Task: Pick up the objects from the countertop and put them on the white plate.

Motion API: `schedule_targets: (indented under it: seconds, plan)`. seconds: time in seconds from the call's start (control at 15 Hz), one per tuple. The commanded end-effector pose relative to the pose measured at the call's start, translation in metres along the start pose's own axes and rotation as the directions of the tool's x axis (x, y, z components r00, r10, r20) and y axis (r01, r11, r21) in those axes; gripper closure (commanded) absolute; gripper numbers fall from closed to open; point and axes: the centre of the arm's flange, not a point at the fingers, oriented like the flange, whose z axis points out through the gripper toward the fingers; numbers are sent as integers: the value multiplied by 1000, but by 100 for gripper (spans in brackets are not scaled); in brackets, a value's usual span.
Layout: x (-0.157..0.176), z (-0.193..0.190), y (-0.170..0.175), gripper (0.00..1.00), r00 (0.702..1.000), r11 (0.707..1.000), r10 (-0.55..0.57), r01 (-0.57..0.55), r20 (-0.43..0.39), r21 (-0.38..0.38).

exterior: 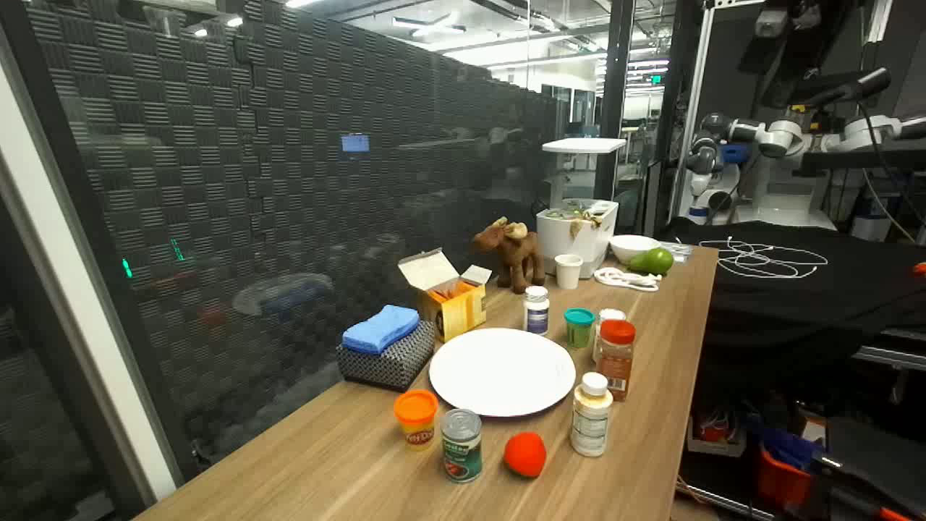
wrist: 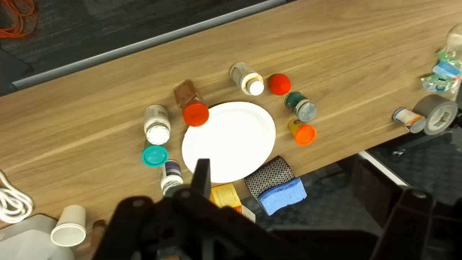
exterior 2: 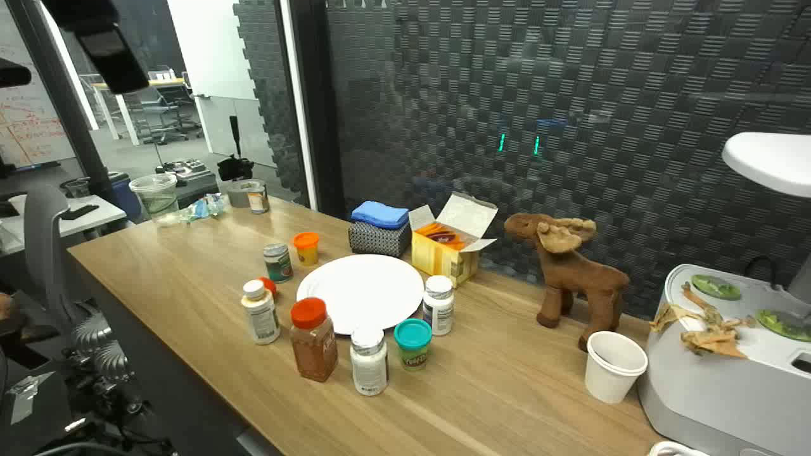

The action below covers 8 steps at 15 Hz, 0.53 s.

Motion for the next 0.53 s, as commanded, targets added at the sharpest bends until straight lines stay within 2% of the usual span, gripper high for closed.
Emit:
schedule_targets:
  seconds: [0.0, 0.4, 0.47]
  plan:
    - [1, -3, 0, 0, 1000, 1000, -1, 1, -7, 0]
    - [1, -10, -1, 0, 1000, 1000, -4, 4, -23, 2]
    - [15, -8, -1, 0, 1000, 1000, -3, 2, -22, -14]
